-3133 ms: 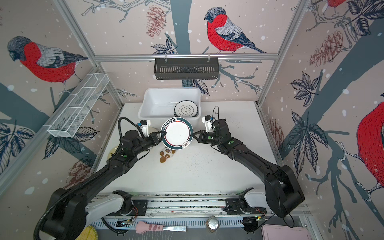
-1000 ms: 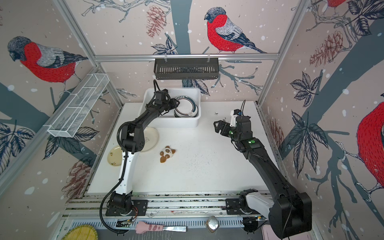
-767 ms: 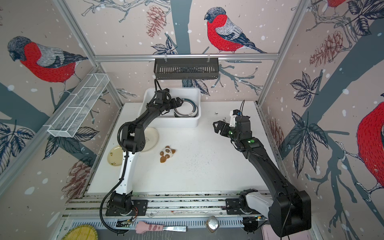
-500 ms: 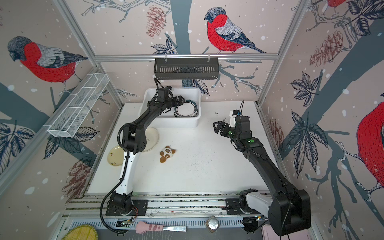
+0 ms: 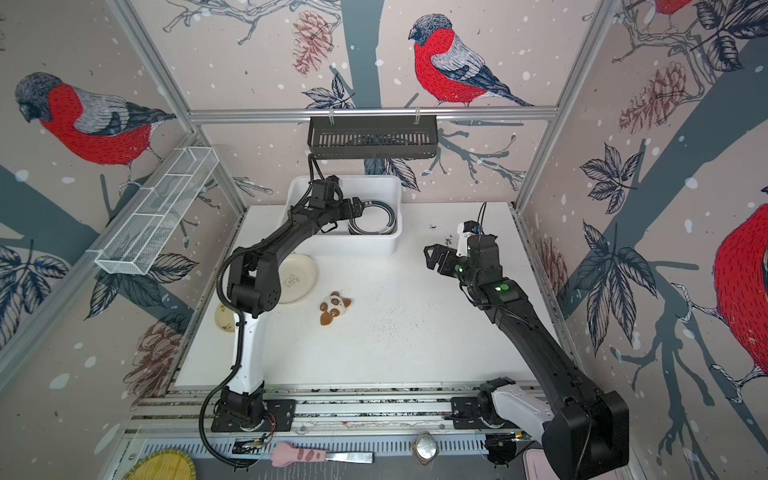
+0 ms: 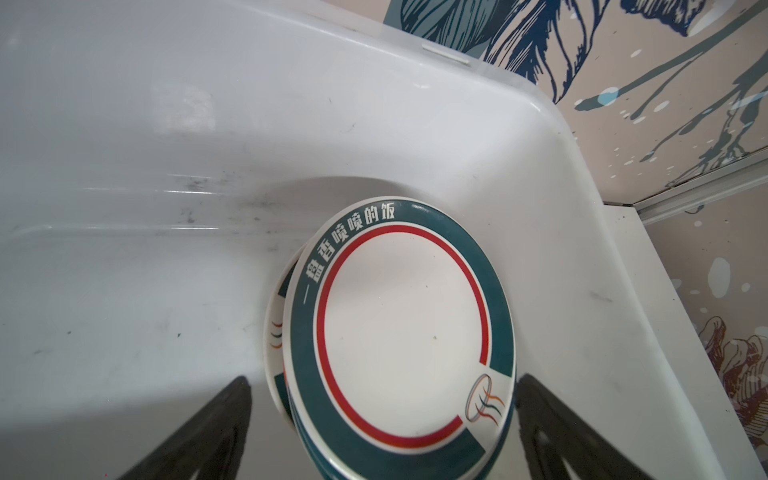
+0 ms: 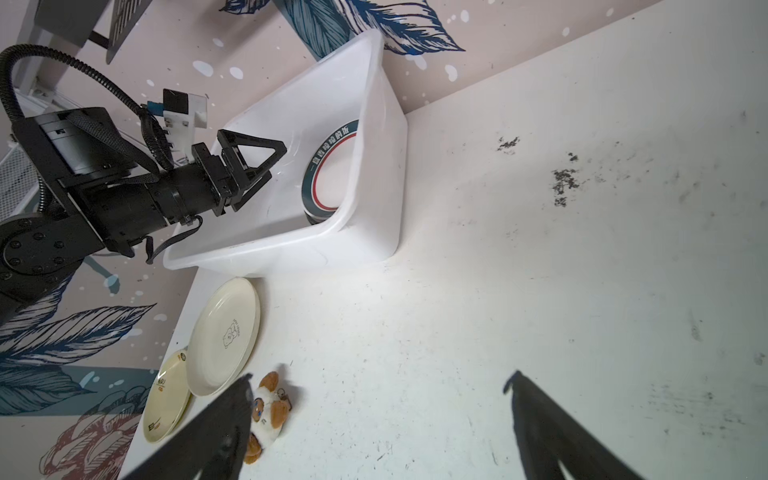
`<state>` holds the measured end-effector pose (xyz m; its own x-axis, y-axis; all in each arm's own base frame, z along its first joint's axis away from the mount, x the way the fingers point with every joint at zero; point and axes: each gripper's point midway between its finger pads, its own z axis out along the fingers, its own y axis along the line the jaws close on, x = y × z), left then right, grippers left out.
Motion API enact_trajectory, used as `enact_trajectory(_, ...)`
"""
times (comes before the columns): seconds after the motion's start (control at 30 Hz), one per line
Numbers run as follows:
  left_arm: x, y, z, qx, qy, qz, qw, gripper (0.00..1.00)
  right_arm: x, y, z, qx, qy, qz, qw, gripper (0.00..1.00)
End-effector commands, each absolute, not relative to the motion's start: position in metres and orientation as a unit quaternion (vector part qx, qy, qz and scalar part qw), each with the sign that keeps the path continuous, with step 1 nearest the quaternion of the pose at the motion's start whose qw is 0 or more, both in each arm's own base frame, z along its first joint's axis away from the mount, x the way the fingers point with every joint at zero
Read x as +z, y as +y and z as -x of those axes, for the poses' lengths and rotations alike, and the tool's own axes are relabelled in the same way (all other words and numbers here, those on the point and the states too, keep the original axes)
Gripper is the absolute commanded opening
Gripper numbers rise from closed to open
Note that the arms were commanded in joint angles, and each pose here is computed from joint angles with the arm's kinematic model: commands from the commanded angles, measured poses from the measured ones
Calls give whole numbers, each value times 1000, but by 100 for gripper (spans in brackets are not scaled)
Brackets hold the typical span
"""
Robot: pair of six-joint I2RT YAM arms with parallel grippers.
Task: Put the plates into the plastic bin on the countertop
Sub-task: 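Open the left gripper to release the plate onto the stack in the bin, then move the left gripper back over the table while the right reaches toward the bear-print plate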
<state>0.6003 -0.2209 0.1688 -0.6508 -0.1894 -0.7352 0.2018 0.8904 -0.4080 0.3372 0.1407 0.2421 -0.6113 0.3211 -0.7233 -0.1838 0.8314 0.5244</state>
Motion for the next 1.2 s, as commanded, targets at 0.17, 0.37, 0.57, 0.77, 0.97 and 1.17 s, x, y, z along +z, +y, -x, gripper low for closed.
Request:
enact_trajectory(0.17,196,-211,-590,-230,860,0,456,98,249,150,-337,285,844,-24,453,96)
enact_trajectory(0.37,205,-205,-567,-235,855,4,462,98,247,167,-330,297,846,-6,443,96)
enact_trajectory(0.57,221,-190,-537,-229,846,12,481,98,242,189,-326,316,847,12,428,96)
enact_trajectory(0.77,246,-169,-492,-232,823,31,517,98,246,221,-326,341,842,40,417,96)
enact_trajectory(0.97,281,-134,-439,-212,792,63,569,98,259,264,-316,368,833,77,407,95)
enact_trajectory(1.17,277,-104,-386,-213,775,113,584,98,240,313,-310,370,842,115,375,95)
